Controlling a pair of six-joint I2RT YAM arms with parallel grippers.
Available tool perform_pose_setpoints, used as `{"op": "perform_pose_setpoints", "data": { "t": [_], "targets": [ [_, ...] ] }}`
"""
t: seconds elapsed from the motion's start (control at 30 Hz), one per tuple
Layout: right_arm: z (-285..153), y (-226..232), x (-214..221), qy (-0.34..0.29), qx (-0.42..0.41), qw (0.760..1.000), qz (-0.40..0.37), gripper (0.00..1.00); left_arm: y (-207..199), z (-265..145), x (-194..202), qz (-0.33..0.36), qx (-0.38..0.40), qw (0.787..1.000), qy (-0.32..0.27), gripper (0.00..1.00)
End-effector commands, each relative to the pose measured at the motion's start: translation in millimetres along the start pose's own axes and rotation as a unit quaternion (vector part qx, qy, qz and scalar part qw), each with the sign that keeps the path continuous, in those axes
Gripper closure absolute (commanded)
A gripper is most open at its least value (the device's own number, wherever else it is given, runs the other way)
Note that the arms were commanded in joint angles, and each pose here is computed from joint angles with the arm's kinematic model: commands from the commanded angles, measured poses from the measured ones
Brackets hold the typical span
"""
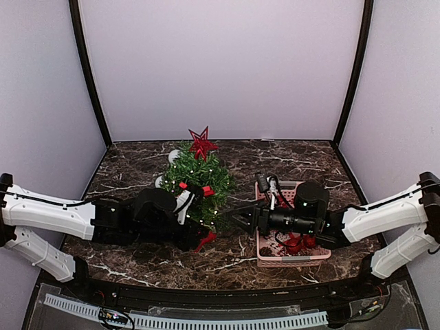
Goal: Decorate the small christmas tree
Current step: Hang the ornament deer on the branch.
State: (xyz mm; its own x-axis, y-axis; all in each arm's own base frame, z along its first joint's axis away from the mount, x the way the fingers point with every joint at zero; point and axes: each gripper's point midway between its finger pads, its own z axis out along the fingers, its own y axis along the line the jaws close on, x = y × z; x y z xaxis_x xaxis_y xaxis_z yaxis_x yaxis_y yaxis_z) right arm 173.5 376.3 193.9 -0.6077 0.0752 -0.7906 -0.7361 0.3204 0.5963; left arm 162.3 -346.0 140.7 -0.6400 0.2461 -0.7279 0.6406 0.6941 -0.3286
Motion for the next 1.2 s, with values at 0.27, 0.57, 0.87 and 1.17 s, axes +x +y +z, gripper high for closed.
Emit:
{"op": "perform_pose_setpoints", "data": {
  "t": [0.27, 0.57, 0.87, 1.17],
  "targets": [
    [16, 15, 15, 0.038, -0.034, 0.995, -0.088, 0.54, -19, -8, -21, -0.035, 0.048, 0.998, 0.026, 1.00],
    [32, 25, 19, 0.060, -0.065, 0.991, -0.102, 0.65, -24, -5, -17, -0.033, 0.063, 0.996, 0.045, 1.00],
    [39, 27, 31, 0.093, -0.080, 0.987, -0.105, 0.71, -21, -5, -17, -0.035, 0.062, 0.996, 0.045, 1.00],
    [39, 27, 35, 0.099, -0.083, 0.986, -0.103, 0.76, -17, -6, -17, -0.038, 0.059, 0.997, 0.045, 1.00]
  ]
}}
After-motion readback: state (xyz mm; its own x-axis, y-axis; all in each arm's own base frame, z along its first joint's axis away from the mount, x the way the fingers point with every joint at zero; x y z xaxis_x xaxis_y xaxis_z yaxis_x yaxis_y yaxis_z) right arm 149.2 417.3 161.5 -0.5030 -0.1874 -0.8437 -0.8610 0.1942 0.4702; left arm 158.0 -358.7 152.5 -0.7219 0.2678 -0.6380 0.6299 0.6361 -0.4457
